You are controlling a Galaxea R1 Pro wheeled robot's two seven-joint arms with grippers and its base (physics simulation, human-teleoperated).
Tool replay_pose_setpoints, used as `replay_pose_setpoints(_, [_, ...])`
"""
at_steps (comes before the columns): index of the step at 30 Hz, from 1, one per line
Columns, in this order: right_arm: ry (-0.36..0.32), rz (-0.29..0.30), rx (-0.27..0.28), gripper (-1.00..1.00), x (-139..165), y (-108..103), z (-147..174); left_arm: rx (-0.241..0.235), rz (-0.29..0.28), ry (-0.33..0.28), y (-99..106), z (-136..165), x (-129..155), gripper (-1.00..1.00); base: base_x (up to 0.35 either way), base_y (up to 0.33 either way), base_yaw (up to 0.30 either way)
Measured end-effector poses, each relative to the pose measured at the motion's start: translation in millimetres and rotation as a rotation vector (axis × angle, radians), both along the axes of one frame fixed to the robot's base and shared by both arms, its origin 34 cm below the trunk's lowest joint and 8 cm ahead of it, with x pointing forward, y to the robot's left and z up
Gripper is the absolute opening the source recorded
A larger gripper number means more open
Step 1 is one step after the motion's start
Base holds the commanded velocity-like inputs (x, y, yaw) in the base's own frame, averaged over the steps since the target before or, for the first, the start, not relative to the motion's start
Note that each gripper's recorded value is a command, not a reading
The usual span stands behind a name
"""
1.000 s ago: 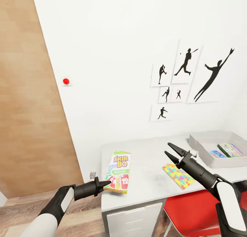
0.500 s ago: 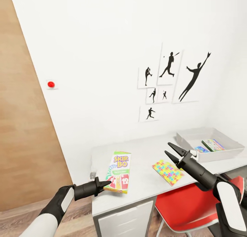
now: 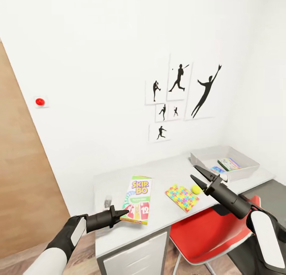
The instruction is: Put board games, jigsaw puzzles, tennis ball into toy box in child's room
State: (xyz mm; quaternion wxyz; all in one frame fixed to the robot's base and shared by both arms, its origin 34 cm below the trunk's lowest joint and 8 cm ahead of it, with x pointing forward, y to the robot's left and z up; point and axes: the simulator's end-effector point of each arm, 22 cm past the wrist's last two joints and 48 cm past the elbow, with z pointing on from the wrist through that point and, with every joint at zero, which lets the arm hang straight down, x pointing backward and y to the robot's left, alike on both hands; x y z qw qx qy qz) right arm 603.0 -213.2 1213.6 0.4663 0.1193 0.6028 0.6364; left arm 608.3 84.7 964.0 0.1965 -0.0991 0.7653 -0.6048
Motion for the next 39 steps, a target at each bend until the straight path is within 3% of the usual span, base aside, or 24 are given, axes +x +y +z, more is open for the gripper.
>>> replay_pose_setpoints(28, [-0.030,-0.002,-0.001,1.00,-7,-1,15,0.001,-0.001,-0.034,0,16,1,-1.00,-0.002,0.000,-0.212])
replay_pose_setpoints(39, [-0.042,-0.003,0.002,1.00,-9,-2,21,0.002,-0.001,-0.047,0,23,1,-1.00,-0.220,0.000,-0.213])
